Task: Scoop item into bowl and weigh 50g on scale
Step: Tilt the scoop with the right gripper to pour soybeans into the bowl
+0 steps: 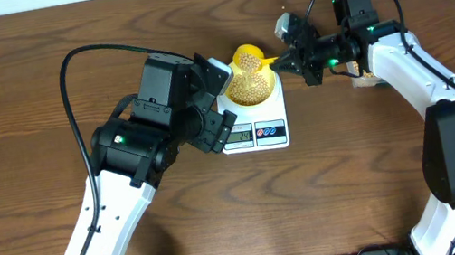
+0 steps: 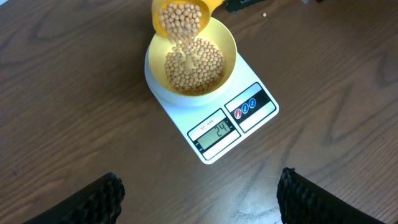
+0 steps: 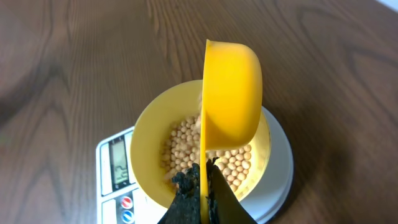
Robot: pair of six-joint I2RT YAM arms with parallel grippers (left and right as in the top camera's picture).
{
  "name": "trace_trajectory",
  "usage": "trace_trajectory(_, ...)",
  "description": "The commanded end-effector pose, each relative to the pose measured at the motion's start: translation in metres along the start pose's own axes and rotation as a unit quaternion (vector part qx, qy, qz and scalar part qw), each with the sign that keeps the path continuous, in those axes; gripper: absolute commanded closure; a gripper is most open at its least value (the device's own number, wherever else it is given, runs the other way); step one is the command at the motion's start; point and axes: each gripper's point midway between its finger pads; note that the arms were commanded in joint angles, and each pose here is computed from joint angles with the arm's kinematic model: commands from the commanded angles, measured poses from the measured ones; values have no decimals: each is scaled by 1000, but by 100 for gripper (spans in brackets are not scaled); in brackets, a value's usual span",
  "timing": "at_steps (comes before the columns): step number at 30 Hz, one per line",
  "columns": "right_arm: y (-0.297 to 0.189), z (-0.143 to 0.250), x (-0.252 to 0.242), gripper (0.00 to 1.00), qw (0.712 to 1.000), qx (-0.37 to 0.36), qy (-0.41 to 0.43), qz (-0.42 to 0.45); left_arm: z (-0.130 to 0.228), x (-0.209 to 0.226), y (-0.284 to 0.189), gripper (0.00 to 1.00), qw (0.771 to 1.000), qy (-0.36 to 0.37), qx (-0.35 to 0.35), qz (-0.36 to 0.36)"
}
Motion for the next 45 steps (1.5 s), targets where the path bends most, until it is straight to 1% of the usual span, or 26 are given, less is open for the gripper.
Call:
trace_trajectory(1,4,-1,4,99,998,-4,-70,-10,-2,0,-2,19,1000,3,-5,3)
trace_trajectory(11,4,-1,3,99,988,-4,-153,-9,-2,0,-2,19,1000,3,-5,3)
trace_trajectory(16,4,-1,3,99,975,-5,-220,-9,-2,0,-2,19,1000,3,-5,3)
trace_trajectory(19,4,-1,3,99,970,-5,-242,-9,-2,0,-2,19,1000,3,-5,3)
trace_trajectory(31,4,0,5,99,971,-3,-237,-11,-2,0,-2,19,1000,3,-5,3)
trace_trajectory(38,3,-3,8,99,980,-13,-199,-19,-2,0,-2,19,1000,3,-5,3)
trace_trajectory(45,-7,-18,13,99,980,-21,-199,-9,-2,0,-2,19,1000,3,-5,3)
Point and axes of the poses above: each gripper's point midway between its finger pads, its own y axis out along the fingers, its own x axis along the line the jaws close on, z = x × y, and after that the axes turned 7 degrees about y, right-handed
